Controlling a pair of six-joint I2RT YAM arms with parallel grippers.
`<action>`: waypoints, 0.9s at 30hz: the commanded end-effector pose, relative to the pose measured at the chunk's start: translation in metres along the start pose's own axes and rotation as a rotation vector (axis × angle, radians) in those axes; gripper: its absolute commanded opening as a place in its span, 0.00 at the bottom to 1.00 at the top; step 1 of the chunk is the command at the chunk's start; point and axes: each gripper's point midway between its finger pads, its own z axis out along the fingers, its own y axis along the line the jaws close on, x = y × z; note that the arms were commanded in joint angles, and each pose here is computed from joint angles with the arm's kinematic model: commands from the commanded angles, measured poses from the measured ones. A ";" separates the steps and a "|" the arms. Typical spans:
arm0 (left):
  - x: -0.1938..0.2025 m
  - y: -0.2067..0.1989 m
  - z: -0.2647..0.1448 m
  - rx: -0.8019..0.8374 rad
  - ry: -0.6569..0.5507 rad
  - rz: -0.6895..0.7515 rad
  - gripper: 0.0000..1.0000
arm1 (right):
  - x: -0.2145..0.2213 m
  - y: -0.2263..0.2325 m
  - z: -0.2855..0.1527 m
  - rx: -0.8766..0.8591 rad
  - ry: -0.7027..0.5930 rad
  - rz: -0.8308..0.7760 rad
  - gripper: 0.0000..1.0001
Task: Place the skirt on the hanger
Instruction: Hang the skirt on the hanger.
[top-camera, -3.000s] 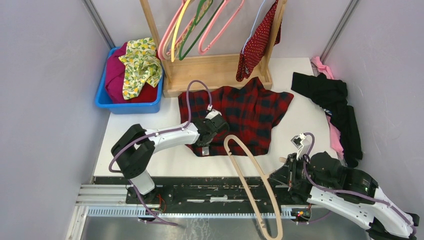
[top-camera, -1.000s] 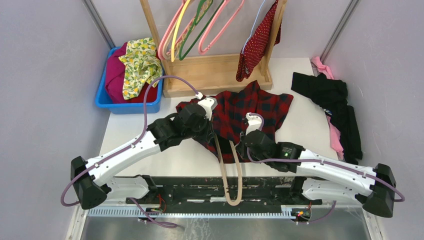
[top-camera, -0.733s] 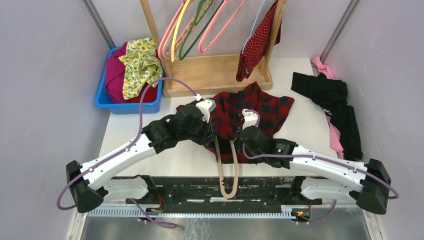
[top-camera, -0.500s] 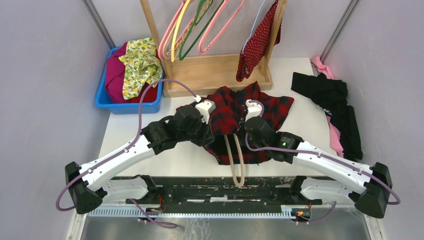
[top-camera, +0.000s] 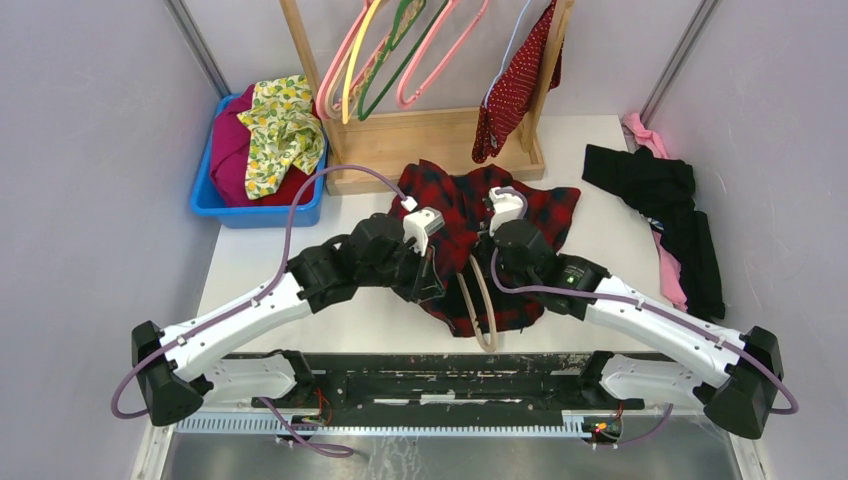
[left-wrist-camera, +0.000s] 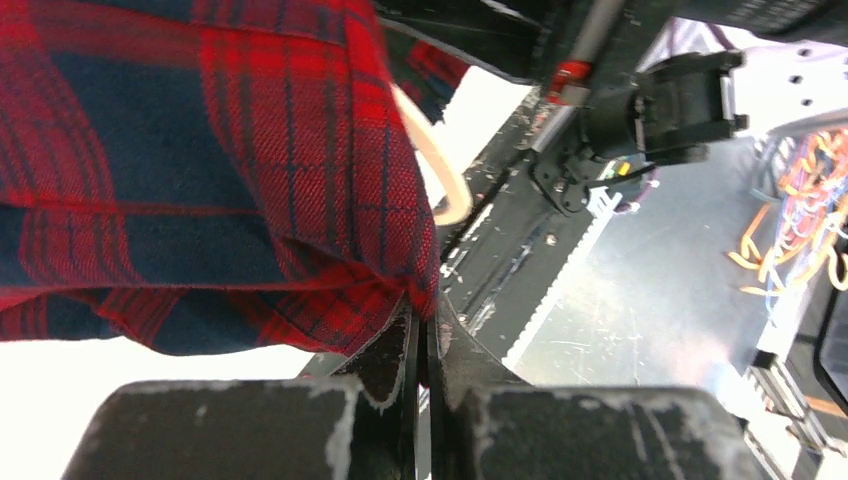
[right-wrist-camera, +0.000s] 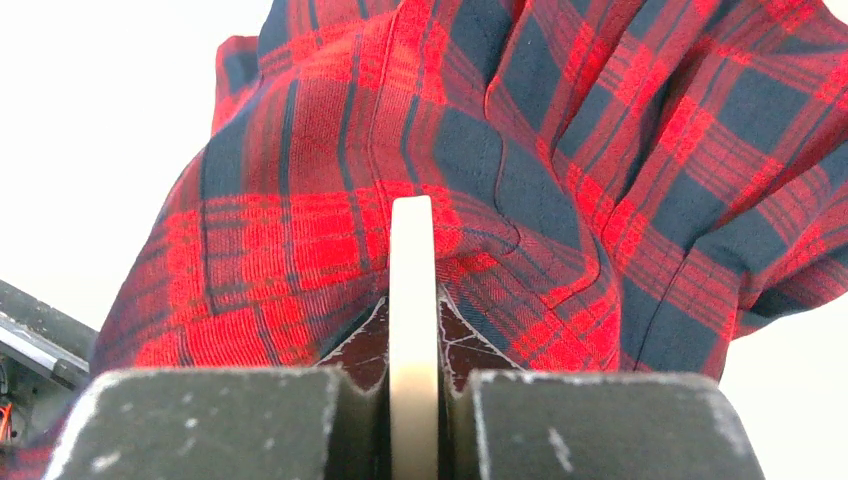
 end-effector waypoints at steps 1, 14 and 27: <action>-0.015 -0.059 -0.012 0.240 -0.036 -0.017 0.04 | -0.073 0.014 -0.012 -0.059 -0.276 0.060 0.01; -0.006 -0.089 -0.007 0.357 -0.024 -0.046 0.10 | -0.105 0.007 -0.066 -0.200 -0.603 0.126 0.01; 0.011 -0.120 -0.018 0.482 -0.041 -0.108 0.29 | -0.121 0.012 -0.124 -0.339 -0.778 0.007 0.02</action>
